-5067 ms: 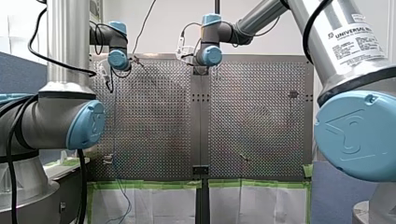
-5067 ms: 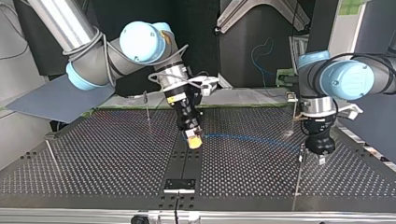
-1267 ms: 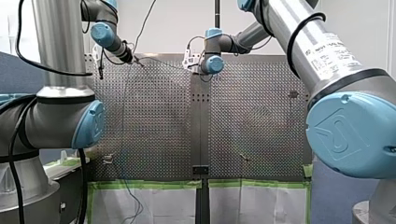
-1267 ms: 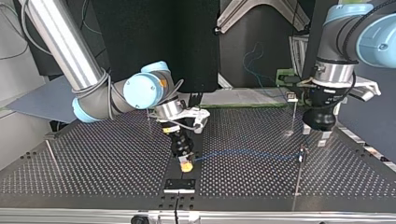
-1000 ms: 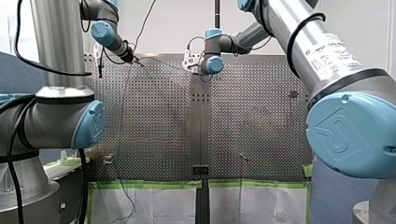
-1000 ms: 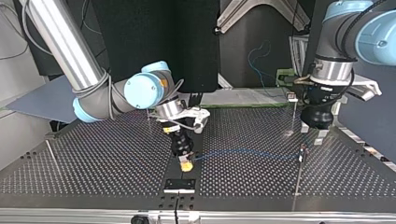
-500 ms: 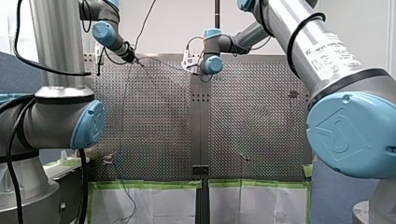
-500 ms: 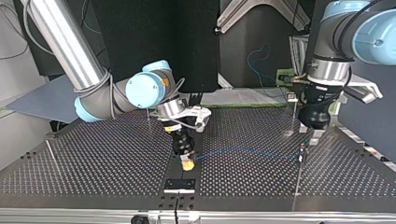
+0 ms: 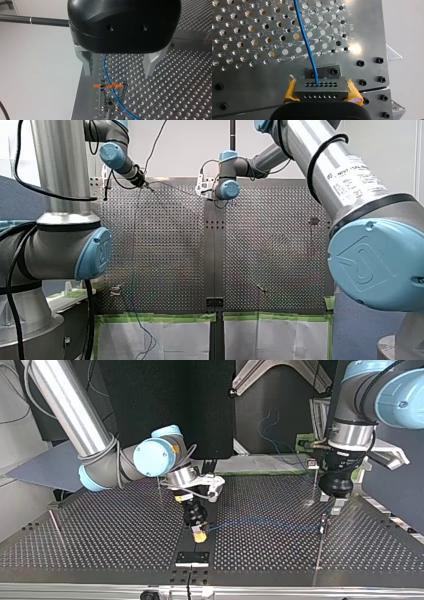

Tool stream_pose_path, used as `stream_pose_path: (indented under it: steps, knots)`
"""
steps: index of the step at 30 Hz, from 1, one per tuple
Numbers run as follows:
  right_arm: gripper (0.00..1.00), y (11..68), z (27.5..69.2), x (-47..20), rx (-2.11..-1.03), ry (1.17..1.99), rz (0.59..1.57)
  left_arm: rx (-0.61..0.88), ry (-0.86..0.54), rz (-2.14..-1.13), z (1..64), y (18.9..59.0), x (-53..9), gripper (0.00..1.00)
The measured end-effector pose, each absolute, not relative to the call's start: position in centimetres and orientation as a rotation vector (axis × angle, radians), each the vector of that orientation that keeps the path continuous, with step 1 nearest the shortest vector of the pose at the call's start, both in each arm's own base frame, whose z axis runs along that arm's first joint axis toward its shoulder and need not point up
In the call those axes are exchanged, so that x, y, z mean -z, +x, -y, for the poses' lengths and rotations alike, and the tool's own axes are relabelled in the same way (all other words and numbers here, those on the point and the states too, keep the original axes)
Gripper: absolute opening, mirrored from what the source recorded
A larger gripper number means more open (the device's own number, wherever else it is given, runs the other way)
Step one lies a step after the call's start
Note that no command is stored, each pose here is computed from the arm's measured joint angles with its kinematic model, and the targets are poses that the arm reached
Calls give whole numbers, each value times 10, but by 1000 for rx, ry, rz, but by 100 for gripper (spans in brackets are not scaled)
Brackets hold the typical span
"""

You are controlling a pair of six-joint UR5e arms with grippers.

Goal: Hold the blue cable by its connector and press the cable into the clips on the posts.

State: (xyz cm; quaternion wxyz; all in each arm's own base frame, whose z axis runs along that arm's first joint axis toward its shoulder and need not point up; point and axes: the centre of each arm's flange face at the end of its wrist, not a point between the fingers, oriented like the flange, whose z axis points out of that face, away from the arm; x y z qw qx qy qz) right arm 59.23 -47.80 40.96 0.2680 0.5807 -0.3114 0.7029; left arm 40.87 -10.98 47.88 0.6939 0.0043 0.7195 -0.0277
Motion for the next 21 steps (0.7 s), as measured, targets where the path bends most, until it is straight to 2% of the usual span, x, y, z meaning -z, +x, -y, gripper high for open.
stream_pose_path:
  steps: [6, 13, 21]
  knots:
    - [0, 591, 479, -409, -1894, 1565, 842, 72, 11, -1602, 112, 408, -480, 100]
    - [0, 588, 483, -409, -1886, 1558, 850, 106, 85, -1571, 126, 401, -489, 100]
    - [0, 589, 482, -408, -1886, 1562, 850, 150, 112, -1544, 150, 420, -497, 100]
